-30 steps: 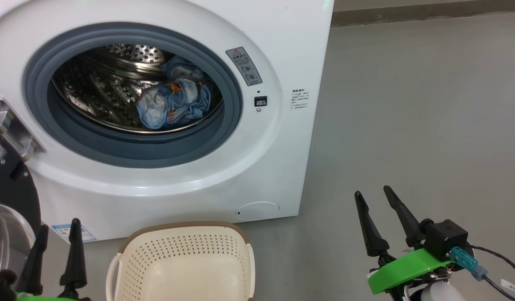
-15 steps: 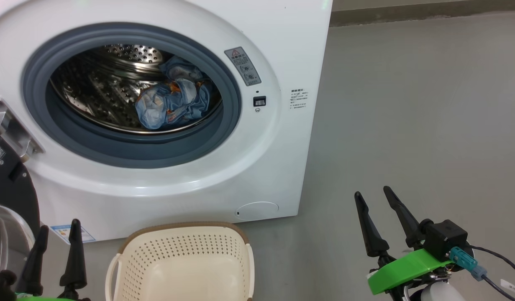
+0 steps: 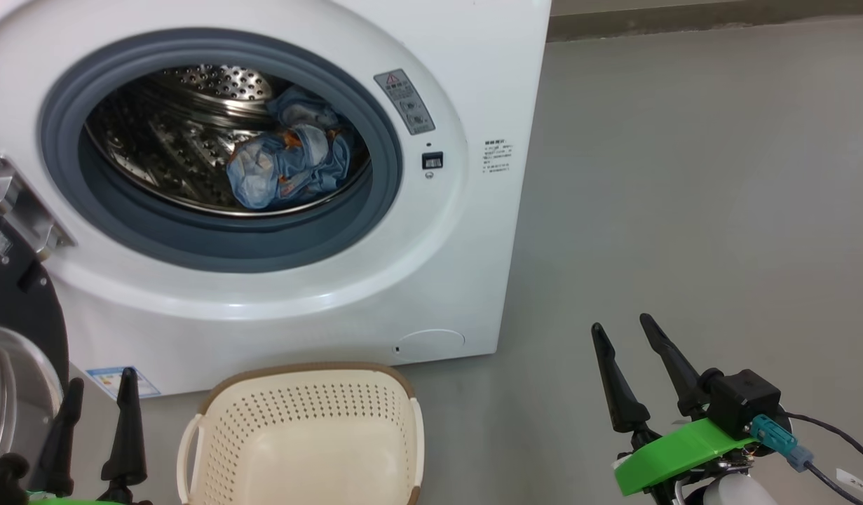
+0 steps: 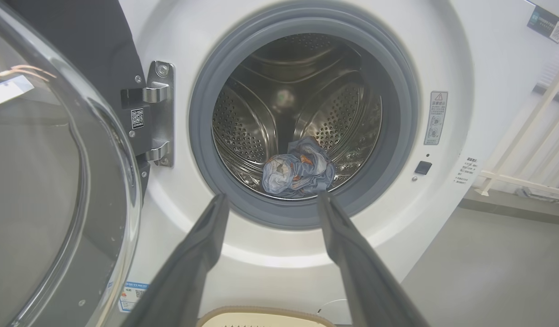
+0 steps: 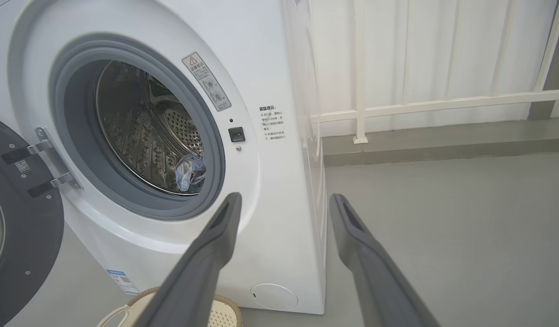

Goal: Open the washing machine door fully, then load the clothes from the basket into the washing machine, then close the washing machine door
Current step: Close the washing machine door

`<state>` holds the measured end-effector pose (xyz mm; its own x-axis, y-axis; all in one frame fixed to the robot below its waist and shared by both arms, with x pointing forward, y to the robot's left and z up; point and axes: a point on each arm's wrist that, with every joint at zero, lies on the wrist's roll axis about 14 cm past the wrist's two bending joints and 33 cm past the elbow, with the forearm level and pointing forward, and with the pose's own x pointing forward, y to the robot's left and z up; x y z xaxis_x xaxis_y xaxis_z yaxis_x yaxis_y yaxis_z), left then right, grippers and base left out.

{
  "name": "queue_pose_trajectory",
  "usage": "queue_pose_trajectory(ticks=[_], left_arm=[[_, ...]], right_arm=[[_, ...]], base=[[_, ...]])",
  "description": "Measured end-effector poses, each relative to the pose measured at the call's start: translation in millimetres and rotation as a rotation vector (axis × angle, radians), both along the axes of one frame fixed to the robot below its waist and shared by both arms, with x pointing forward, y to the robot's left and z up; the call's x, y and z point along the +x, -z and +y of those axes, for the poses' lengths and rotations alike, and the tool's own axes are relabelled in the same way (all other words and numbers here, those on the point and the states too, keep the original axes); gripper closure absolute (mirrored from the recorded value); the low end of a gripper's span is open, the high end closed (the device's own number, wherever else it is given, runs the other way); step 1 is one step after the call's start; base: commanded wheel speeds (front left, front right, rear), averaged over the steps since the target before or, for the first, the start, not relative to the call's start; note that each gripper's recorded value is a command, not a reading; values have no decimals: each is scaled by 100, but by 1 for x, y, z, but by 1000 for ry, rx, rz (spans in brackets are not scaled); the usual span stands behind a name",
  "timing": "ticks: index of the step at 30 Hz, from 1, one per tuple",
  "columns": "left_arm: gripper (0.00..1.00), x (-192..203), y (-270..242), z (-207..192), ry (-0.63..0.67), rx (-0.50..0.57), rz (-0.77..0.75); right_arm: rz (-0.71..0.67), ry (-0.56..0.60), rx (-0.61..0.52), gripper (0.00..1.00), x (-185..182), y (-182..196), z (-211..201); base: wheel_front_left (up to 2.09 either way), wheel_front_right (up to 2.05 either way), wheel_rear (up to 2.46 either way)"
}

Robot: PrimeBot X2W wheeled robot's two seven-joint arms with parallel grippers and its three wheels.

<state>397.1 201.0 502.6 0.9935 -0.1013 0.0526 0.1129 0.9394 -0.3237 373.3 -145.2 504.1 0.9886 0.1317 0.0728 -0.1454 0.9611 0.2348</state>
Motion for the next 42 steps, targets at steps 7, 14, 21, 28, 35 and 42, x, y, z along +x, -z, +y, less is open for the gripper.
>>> queue_pose_trajectory(ticks=[7, 14, 21, 28, 35, 42], left_arm=[[0, 0, -1, 0, 1, 0, -2], [0, -1, 0, -1, 3, 1, 0], [0, -1, 1, -1, 3, 2, 3], [0, -2, 0, 0, 1, 8, 2], [0, -3, -1, 0, 1, 19, -3], [0, -4, -1, 0, -3, 19, -4]], right_arm=[[0, -1, 0, 0, -1, 0, 0], [4, -7, -1, 0, -2, 1, 2], [6, -9, -1, 0, -1, 2, 3], [4, -10, -1, 0, -1, 1, 3], [-1, -11, -1, 0, -1, 0, 4], [-3, -14, -1, 0, -1, -1, 5]], base=[[-180, 180, 0], [-110, 110, 0], [-29, 29, 0], [0, 0, 0], [0, 0, 0], [0, 0, 0]])
